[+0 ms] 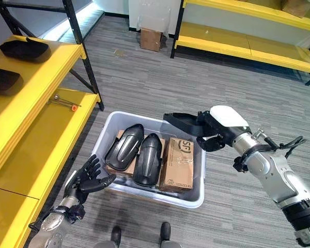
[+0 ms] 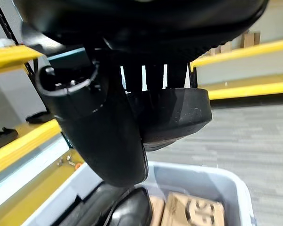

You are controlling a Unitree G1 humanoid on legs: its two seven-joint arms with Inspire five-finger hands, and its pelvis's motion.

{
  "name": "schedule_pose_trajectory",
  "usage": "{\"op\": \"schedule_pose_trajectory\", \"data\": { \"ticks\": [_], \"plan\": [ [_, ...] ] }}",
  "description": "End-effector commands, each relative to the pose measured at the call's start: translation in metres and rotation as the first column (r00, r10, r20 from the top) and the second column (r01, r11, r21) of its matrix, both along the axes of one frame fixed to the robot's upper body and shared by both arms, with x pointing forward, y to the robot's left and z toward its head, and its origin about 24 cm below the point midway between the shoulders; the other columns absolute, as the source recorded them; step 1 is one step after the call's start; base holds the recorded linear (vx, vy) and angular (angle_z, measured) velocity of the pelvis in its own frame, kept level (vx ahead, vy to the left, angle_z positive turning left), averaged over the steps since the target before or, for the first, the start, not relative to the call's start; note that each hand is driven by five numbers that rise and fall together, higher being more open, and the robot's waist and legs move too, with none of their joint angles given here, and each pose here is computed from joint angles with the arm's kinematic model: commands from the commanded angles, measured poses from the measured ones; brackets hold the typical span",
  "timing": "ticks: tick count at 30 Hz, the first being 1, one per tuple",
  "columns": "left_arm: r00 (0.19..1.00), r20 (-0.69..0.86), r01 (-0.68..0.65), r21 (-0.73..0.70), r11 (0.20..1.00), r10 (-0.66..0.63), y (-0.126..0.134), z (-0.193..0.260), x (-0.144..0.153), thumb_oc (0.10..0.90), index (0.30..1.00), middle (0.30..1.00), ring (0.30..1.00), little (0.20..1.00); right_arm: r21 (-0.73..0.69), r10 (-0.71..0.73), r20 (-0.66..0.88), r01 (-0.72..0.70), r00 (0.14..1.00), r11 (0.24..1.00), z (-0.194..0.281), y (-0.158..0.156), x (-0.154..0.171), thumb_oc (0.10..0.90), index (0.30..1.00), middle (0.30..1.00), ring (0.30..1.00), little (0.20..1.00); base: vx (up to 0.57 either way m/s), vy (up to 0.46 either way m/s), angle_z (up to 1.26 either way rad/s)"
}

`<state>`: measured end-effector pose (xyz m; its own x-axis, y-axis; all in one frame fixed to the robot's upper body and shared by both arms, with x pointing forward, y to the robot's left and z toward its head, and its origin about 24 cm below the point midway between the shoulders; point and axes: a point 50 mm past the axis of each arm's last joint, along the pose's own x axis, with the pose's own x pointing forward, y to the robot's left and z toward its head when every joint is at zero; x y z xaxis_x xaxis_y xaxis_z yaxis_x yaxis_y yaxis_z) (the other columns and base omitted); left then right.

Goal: Move parts from the plastic box to the shelf.

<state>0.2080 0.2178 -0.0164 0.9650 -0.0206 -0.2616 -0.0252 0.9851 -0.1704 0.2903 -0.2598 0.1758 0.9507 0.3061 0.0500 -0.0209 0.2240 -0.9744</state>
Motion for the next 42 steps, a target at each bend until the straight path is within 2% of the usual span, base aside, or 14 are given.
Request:
{"op": "schedule_pose_trajectory", "data": {
  "ticks": [1, 8, 15, 17, 18, 23, 32, 33, 42],
  "plan": [
    [0.99, 0.138, 0.039, 0.007, 0.999, -0.039, -0.002, 0.022, 0.008, 0.9, 1.0, 1.0, 1.0, 1.0, -0.061, 0.089, 0.277, -0.075, 0.957, 0.995, 0.072, 0.017, 0.011, 0.4, 0.3, 0.3, 0.3, 0.3, -0.02, -0.005, -0.04],
    [0.991, 0.134, 0.016, 0.036, 0.999, -0.021, 0.007, 0.024, 0.008, 0.9, 1.0, 1.0, 1.0, 1.0, -0.097, 0.157, 0.327, -0.132, 0.932, 0.986, 0.104, 0.05, 0.036, 0.4, 0.3, 0.3, 0.3, 0.3, -0.03, -0.043, -0.04],
    [0.992, 0.12, -0.037, 0.014, 0.999, 0.035, 0.014, 0.022, -0.001, 0.9, 1.0, 1.0, 1.0, 1.0, -0.105, 0.194, 0.4, -0.165, 0.896, 0.981, 0.129, 0.071, 0.045, 0.4, 0.3, 0.3, 0.3, 0.3, -0.05, -0.14, 0.18],
    [0.992, 0.112, -0.067, 0.003, 0.998, 0.066, 0.018, 0.019, -0.006, 0.9, 1.0, 1.0, 1.0, 1.0, -0.106, 0.222, 0.449, -0.195, 0.865, 0.975, 0.143, 0.08, 0.043, 0.4, 0.3, 0.3, 0.3, 0.3, -0.2, -0.186, 0.41],
    [0.991, 0.116, -0.074, 0.001, 0.997, 0.073, 0.02, 0.021, -0.005, 0.9, 1.0, 1.0, 1.0, 1.0, -0.132, 0.226, 0.519, -0.184, 0.824, 0.974, 0.159, 0.082, 0.038, 0.4, 0.3, 0.3, 0.3, 0.3, -0.26, -0.127, 0.37],
    [0.991, 0.121, -0.059, -0.003, 0.998, 0.059, 0.017, 0.022, -0.001, 0.9, 1.0, 1.0, 1.0, 1.0, -0.152, 0.212, 0.596, -0.15, 0.775, 0.977, 0.177, 0.076, 0.029, 0.4, 0.3, 0.3, 0.3, 0.3, -0.19, -0.067, 1.09],
    [0.993, 0.11, -0.036, -0.055, 0.998, 0.042, 0.0, 0.016, 0.004, 0.9, 1.0, 1.0, 1.0, 1.0, -0.148, 0.103, 0.64, -0.01, 0.762, 0.989, 0.161, 0.042, 0.023, 0.4, 0.3, 0.3, 0.3, 0.3, 0.0, 0.081, 0.97],
    [0.995, 0.1, -0.013, -0.053, 0.999, 0.018, -0.005, 0.014, 0.004, 0.9, 1.0, 1.0, 1.0, 1.0, -0.129, 0.062, 0.629, 0.026, 0.775, 0.991, 0.147, 0.028, 0.018, 0.4, 0.3, 0.3, 0.3, 0.3, 0.06, 0.194, 1.2],
    [0.995, 0.097, -0.025, 0.007, 1.0, 0.025, 0.009, 0.016, -0.001, 0.9, 1.0, 1.0, 1.0, 1.0, -0.077, 0.039, 0.596, 0.009, 0.802, 0.997, 0.122, 0.022, 0.011, 0.4, 0.3, 0.3, 0.3, 0.3, 0.09, 0.203, 0.54]
  ]
}}
